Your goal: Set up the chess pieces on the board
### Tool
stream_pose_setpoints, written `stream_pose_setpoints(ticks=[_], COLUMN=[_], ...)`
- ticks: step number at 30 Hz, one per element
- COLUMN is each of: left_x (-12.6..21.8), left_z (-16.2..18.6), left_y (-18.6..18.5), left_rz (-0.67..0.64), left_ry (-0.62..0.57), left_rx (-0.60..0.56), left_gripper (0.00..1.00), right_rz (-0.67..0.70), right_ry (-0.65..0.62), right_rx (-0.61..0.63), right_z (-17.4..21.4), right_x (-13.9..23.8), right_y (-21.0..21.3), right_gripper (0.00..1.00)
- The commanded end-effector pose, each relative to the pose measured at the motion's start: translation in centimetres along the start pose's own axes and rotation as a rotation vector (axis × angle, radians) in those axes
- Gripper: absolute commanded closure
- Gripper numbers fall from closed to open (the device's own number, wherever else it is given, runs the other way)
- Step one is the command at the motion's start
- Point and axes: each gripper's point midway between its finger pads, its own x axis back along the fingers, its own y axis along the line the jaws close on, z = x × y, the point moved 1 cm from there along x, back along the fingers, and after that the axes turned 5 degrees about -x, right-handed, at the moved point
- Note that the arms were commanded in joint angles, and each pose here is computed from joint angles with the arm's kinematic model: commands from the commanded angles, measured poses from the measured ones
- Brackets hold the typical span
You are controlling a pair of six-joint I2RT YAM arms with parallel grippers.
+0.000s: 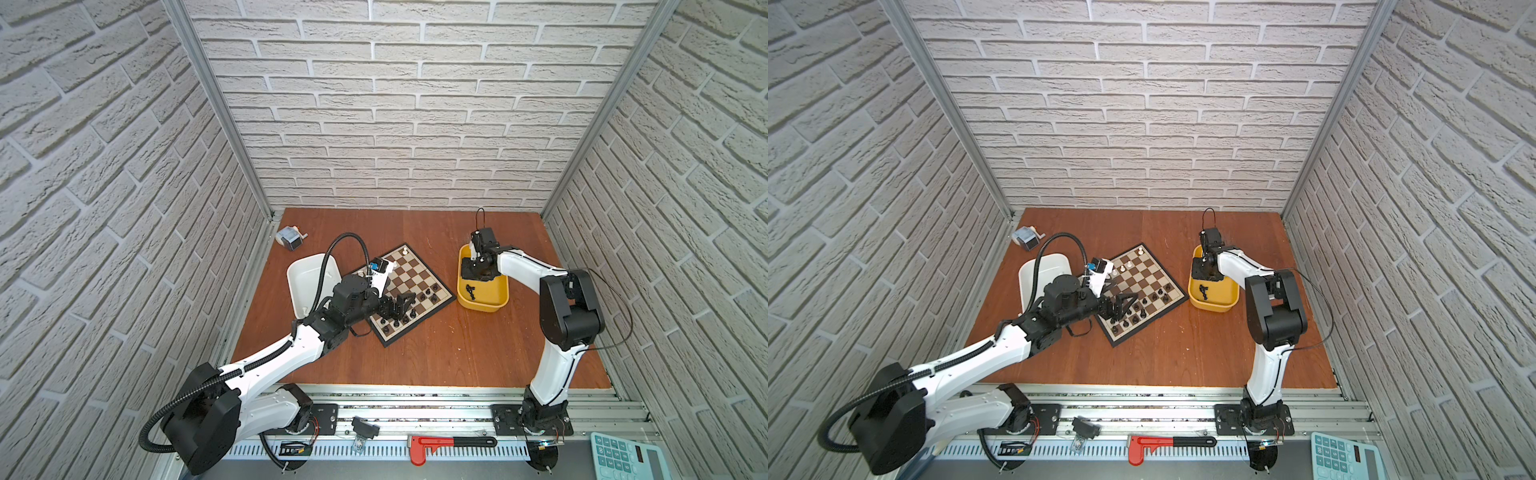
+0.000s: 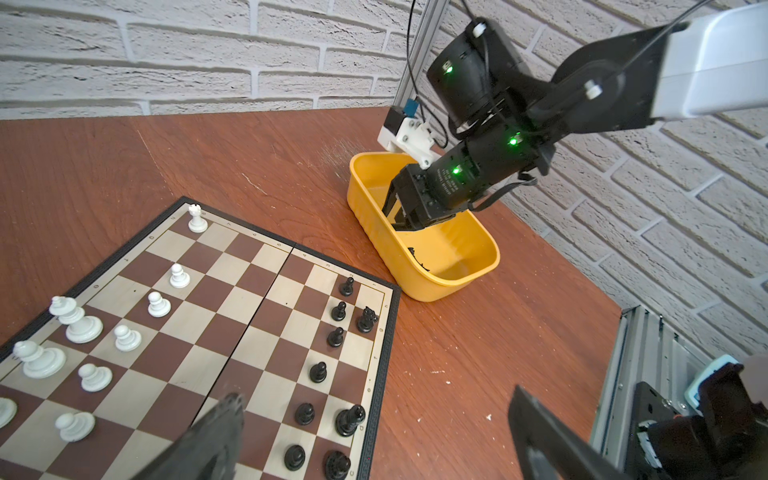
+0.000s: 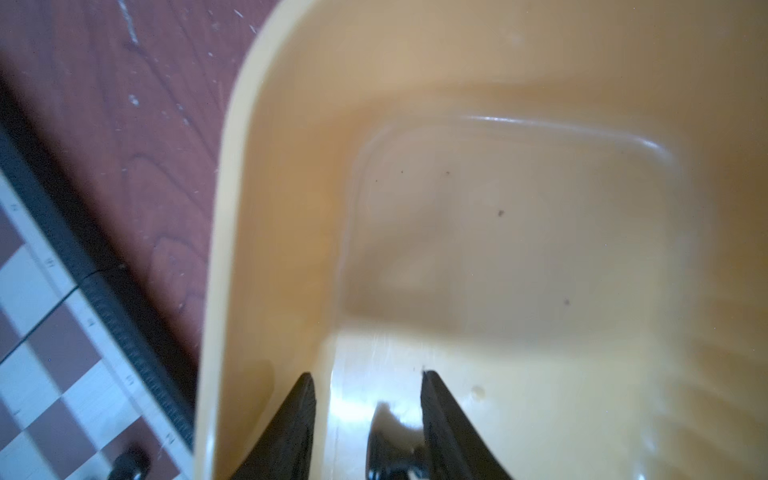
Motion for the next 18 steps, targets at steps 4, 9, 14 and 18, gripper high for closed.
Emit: stream_pose_setpoints(ticks=[4,9,14,18], left_x=[-0.2,-0.2,0.3,0.3], left_z=[-1.1,-1.0,-1.1,-0.9], left_y=[-0.1,-0.2,-0.1,0.0], left_rz=[-0.004,0.001,-0.010,-0.009], left_ry=[-0.021,-0.023,-0.043,-0.047], left_rx=[-0.023,-0.018,-0.020,-0.016], left_gripper=[0.02,0.02,0.01,0.01], right_rz=[-0.089,-0.040,0.004,0.014], right_ry=[0.018,0.108,0.148,0.169], right_rx=[-0.018,-0.022,-0.013,-0.004], right_z=[2.2,5.4,7.4,7.5], right_x=[4.2,4.4,4.2,2.6], right_y=[0.2,-1.1,-2.5,-2.5], right_gripper=[0.50,0.52,0.44,0.44])
